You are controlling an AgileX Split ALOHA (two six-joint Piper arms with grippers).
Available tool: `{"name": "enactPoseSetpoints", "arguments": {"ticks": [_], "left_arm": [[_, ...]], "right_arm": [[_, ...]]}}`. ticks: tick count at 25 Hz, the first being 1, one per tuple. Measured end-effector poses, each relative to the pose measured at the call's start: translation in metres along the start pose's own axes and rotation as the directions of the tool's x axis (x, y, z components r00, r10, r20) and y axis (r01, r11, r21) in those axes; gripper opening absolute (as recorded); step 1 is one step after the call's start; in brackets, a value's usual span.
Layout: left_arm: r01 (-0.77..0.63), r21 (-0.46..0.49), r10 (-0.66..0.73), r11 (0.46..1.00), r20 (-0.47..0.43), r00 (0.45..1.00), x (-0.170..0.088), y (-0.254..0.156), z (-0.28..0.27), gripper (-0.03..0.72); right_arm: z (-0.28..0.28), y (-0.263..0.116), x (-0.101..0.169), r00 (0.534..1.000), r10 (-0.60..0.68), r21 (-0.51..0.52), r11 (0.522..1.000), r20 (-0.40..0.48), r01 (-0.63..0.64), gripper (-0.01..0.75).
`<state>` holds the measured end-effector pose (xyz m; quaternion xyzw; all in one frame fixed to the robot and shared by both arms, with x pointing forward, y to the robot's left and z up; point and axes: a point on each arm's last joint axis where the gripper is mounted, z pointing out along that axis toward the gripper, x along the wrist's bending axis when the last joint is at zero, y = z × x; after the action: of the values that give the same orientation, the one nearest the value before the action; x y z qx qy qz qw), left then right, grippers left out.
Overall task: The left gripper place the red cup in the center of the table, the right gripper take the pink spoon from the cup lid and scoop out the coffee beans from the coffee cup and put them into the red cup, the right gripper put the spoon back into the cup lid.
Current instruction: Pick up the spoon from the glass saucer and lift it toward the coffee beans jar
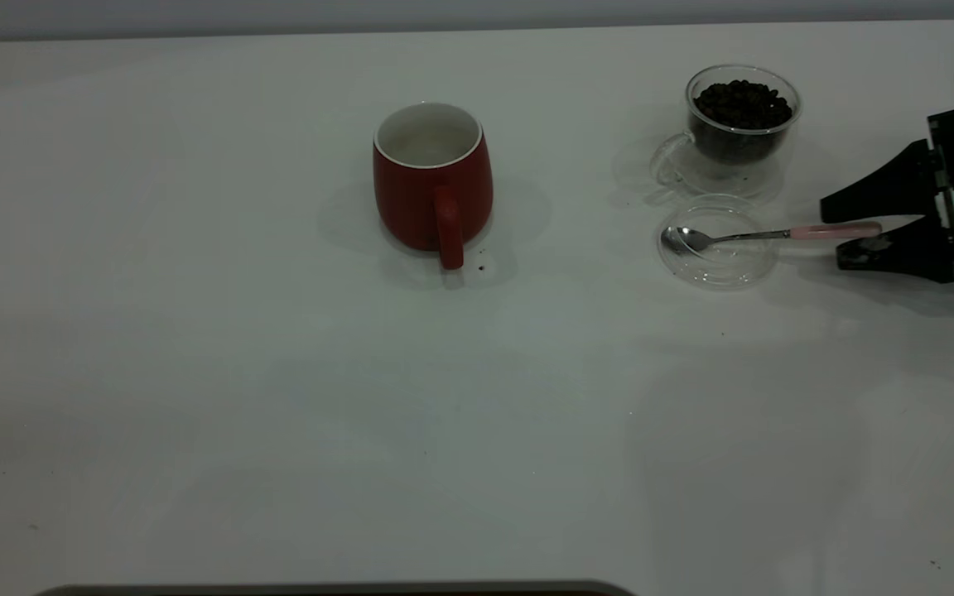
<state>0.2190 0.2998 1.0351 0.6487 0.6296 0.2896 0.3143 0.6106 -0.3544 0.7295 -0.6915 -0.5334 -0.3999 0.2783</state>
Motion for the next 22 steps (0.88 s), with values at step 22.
{"name": "enactPoseSetpoints", "arguments": {"ticks": [22], "left_arm": [[0.0, 0.0, 0.0, 1.0, 0.0, 1.0, 0.0, 0.0, 0.0, 0.357]], "right_arm": [[0.0095, -0.002, 0.0005, 1.0, -0.004, 0.0, 1.0, -0.024, 0.004, 0.353]]}}
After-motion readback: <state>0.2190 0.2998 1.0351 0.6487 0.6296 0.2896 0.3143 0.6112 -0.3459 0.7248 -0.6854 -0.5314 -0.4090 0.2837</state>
